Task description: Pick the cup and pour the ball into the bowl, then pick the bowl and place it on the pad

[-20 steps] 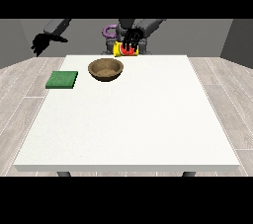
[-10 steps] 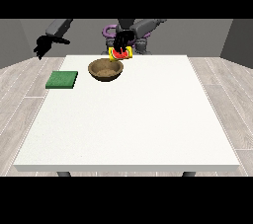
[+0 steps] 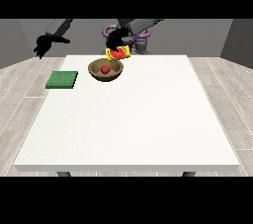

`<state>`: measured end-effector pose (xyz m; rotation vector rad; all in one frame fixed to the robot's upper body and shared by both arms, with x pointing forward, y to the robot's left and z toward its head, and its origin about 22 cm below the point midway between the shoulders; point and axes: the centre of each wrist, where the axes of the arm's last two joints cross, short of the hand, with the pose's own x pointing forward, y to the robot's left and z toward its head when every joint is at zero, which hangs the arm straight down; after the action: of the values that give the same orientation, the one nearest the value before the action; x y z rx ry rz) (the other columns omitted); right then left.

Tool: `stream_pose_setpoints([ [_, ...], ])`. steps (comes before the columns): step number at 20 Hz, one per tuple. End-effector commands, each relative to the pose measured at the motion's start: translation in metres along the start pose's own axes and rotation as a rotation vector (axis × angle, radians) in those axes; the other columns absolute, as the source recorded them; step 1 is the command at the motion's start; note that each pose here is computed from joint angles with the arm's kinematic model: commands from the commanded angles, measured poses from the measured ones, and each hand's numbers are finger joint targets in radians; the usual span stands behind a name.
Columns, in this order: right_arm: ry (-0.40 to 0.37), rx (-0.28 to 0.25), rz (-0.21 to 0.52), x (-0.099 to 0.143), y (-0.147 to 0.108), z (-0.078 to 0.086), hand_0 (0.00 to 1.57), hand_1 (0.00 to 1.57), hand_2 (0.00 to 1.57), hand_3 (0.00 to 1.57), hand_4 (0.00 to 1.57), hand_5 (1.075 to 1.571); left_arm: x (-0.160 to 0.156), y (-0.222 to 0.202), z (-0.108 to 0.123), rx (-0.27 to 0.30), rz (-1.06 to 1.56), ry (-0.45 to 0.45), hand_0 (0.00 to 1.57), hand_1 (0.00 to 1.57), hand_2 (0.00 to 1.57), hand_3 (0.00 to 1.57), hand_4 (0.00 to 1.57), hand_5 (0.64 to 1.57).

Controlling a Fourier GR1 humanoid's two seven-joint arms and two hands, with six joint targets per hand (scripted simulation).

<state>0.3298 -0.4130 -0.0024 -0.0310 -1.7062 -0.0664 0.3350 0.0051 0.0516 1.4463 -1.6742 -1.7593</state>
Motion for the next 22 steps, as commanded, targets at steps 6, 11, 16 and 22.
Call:
stream_pose_setpoints([
  [6, 0.048, -0.032, 0.032, -0.022, 0.002, 0.019, 0.0, 0.0, 0.0, 0.17, 0.0, 1.516, -0.011, 0.034, -0.02, 0.01, -0.221, -0.102, 1.56, 1.56, 1.57, 1.57, 1.19, 1.467],
  [11, 0.063, -0.045, -0.013, -0.017, -0.02, 0.026, 0.0, 0.0, 0.0, 0.0, 0.2, 1.546, -0.006, 0.042, -0.018, 0.009, -0.206, -0.083, 1.51, 1.51, 1.57, 1.57, 1.21, 1.459],
  [16, 0.122, -0.065, -0.049, -0.033, -0.009, 0.036, 0.0, 0.0, 0.0, 0.0, 0.46, 1.556, -0.045, 0.032, -0.005, 0.12, 0.219, 0.119, 0.0, 0.0, 1.57, 1.57, 1.27, 1.452],
  [22, 0.118, -0.073, -0.047, -0.03, 0.002, 0.027, 0.0, 0.0, 0.0, 0.0, 0.48, 1.561, -0.125, -0.002, 0.025, 0.178, 0.53, 0.369, 0.37, 0.37, 1.57, 1.57, 0.86, 1.568],
])
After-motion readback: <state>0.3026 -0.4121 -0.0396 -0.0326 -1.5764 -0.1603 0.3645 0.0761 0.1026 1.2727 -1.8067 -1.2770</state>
